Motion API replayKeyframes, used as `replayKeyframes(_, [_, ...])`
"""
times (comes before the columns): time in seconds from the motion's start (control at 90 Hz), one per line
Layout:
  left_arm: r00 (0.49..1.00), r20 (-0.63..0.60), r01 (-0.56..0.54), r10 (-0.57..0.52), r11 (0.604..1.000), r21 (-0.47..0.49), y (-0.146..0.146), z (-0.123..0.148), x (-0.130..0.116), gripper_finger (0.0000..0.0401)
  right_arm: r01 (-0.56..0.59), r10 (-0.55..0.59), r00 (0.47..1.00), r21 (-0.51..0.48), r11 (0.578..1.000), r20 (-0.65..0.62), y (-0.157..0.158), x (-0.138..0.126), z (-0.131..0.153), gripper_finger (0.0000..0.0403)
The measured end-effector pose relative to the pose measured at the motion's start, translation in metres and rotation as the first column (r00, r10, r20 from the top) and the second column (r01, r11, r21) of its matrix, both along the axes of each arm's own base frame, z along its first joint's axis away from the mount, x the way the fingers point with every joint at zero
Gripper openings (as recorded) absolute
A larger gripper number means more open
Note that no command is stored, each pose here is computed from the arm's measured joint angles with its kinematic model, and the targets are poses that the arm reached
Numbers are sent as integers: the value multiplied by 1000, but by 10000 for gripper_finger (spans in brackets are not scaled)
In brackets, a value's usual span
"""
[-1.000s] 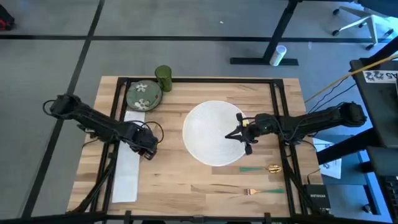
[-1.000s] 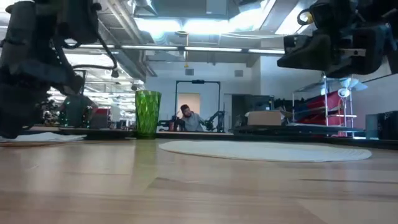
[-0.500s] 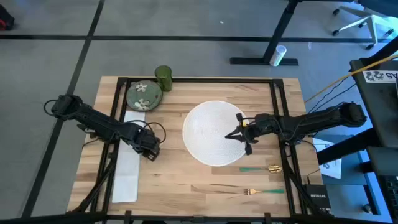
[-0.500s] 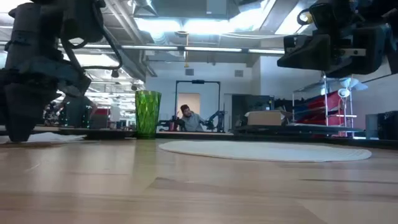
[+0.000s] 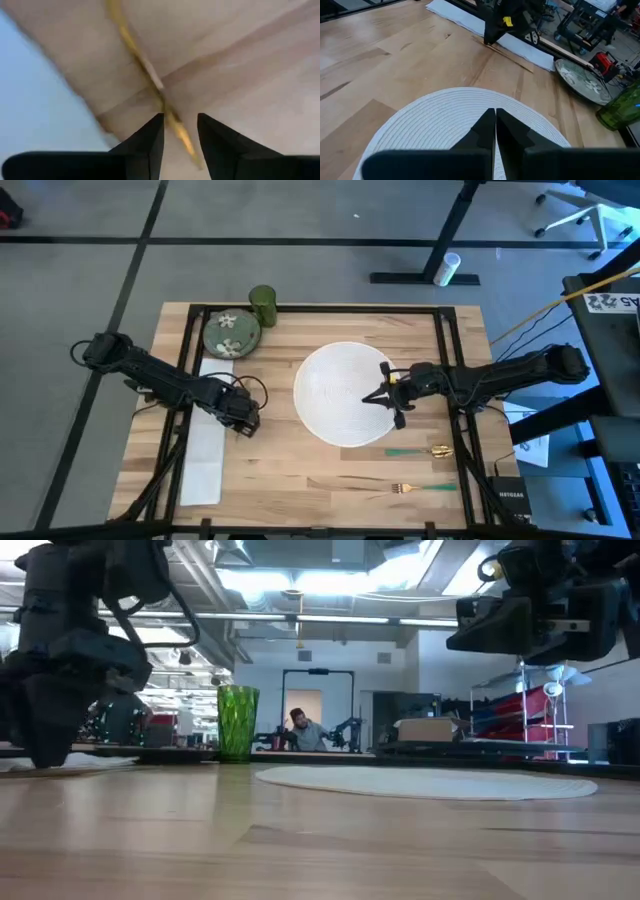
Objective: Set table place
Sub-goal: Put the gold table knife on the white table mat
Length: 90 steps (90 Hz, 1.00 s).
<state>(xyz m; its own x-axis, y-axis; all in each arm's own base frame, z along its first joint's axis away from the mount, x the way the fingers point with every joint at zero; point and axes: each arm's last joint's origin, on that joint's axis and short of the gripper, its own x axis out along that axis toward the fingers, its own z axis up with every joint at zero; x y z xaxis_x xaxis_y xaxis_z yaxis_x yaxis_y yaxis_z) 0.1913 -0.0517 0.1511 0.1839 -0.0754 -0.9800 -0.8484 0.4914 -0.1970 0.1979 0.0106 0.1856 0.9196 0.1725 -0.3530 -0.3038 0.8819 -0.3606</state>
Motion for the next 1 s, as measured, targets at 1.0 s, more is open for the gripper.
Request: replayKeyframes(1.0, [958, -156, 251, -240, 967, 52, 1, -18, -2, 15, 0, 0, 1000, 0, 1000, -8, 0, 0, -1, 0])
